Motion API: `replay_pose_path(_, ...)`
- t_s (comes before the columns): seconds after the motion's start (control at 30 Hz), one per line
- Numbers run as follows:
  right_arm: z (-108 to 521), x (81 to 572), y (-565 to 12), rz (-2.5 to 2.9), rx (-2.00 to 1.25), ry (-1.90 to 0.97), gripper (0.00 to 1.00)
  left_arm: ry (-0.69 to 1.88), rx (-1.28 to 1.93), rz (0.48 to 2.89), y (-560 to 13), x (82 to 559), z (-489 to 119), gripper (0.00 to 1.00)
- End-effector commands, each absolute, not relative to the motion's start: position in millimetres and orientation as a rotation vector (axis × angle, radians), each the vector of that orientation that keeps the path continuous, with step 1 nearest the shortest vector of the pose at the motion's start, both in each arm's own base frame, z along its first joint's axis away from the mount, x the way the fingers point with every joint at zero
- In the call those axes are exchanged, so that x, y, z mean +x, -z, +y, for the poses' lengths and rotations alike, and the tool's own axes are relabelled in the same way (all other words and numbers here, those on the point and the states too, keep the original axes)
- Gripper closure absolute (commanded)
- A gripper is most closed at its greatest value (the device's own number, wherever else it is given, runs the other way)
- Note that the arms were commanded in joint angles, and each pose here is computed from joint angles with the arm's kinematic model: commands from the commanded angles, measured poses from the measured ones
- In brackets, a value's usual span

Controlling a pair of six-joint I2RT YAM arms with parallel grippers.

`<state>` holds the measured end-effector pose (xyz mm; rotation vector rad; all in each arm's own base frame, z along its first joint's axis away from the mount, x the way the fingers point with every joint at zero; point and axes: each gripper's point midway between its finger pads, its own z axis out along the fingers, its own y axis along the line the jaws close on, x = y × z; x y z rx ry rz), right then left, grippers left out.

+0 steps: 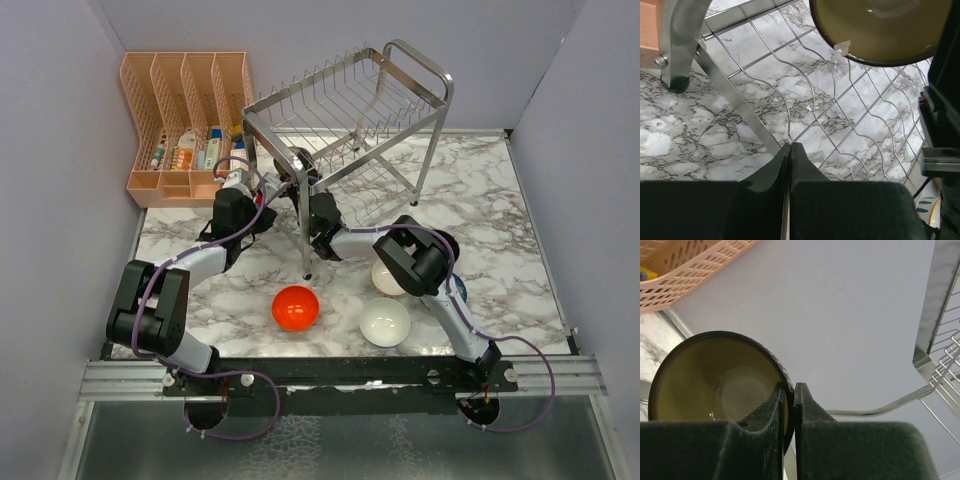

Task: Load the bowls into the dish rack
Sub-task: Adjust the bowl in the dish rack.

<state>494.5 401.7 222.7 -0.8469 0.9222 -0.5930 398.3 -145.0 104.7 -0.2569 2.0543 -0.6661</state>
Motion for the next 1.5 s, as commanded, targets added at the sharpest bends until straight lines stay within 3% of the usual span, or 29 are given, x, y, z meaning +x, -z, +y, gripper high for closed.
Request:
replay_pose_path(0.0,389,489,-250,0.925,-0.774,0.569,0.99,0.676,-0.227,2.012,-121,404,-148,1.0)
replay_pose_path(0.87,390,485,-188,0.893,-1.055,0.707,0.99,0.672,-0.224,2.012,-120,405,-148,1.0)
replay_pose_path(1.47,382,508,-193,0.863,-1.054,0.869,0.99,0.677,-0.219,2.002,-124,404,-148,1.0)
